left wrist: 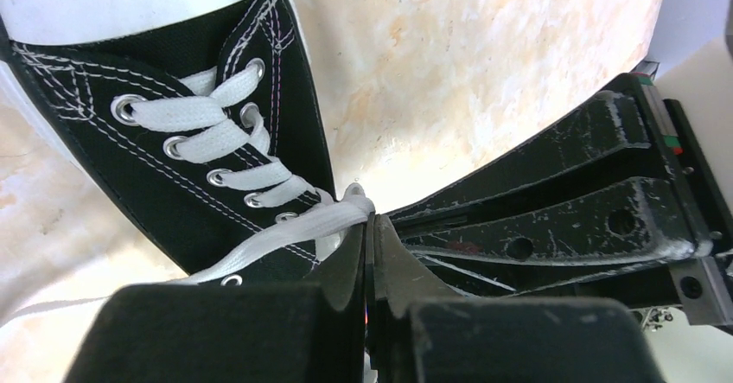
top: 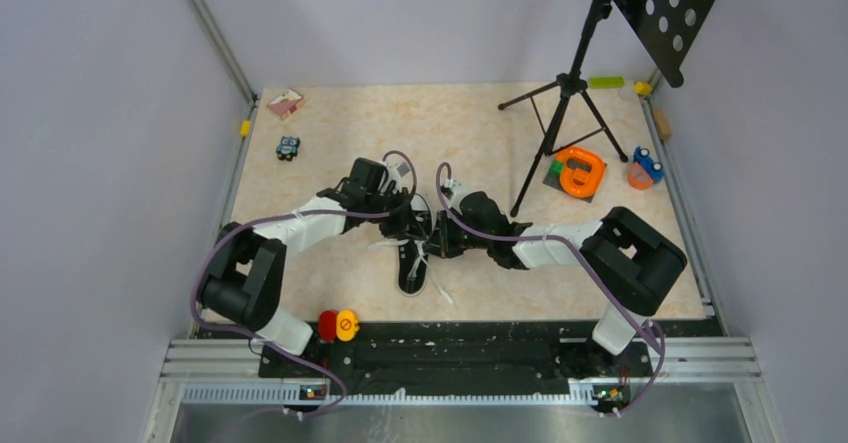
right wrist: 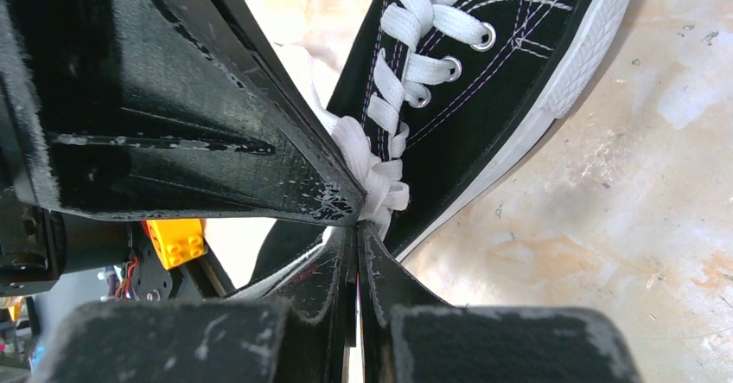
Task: Tie the shoes
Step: Cross the shoelace with the shoelace.
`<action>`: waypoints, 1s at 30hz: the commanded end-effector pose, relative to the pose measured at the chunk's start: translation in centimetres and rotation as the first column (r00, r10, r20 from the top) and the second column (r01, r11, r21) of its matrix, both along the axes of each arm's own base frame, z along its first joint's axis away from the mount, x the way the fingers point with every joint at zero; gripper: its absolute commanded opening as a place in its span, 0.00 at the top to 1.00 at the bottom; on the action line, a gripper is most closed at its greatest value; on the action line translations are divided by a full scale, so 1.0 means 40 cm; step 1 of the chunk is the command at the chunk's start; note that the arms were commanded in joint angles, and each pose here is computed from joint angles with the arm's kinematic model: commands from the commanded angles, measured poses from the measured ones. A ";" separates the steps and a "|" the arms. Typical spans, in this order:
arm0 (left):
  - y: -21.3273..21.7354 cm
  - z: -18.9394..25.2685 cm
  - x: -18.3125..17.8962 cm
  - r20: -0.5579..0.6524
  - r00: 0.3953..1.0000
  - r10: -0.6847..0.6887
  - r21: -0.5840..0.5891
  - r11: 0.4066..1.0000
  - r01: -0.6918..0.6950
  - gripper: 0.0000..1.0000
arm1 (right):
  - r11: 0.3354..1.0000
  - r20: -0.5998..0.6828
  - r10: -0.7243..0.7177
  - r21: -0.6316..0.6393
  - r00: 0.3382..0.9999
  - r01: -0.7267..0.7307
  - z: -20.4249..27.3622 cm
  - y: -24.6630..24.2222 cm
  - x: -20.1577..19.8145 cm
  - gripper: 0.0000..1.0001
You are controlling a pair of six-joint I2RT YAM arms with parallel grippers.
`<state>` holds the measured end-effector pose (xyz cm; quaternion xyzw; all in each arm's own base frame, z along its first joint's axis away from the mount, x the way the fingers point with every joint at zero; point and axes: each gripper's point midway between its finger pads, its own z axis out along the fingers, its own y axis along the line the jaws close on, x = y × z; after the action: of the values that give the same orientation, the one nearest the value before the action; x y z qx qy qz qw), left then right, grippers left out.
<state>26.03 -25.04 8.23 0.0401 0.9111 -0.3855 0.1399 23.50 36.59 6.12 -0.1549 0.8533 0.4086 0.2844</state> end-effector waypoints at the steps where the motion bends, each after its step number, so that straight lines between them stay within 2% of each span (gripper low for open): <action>1: -0.002 0.064 0.033 0.099 0.995 0.030 -0.035 0.999 -0.026 1.00 | 0.999 0.064 -0.012 0.037 0.998 0.009 0.053 0.003 0.019 1.00; 16: 0.065 0.066 0.014 0.131 0.984 0.123 -0.025 0.992 -0.120 1.00 | 0.999 0.073 -0.022 0.041 0.997 0.019 0.060 -0.001 0.020 1.00; 28: 0.084 0.058 -0.007 0.080 0.973 0.218 -0.129 0.970 -0.207 1.00 | 0.998 0.075 -0.024 0.063 0.997 0.019 0.074 0.001 0.018 1.00; 30: 0.092 0.065 -0.004 0.068 0.965 0.253 -0.175 0.955 -0.238 1.00 | 0.998 0.072 -0.027 0.063 0.997 0.022 0.073 0.001 0.017 1.00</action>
<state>25.11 -21.37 8.92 -0.0446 0.8955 -0.3954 0.1992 23.76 36.50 7.01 -0.1511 0.8483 0.4110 0.2977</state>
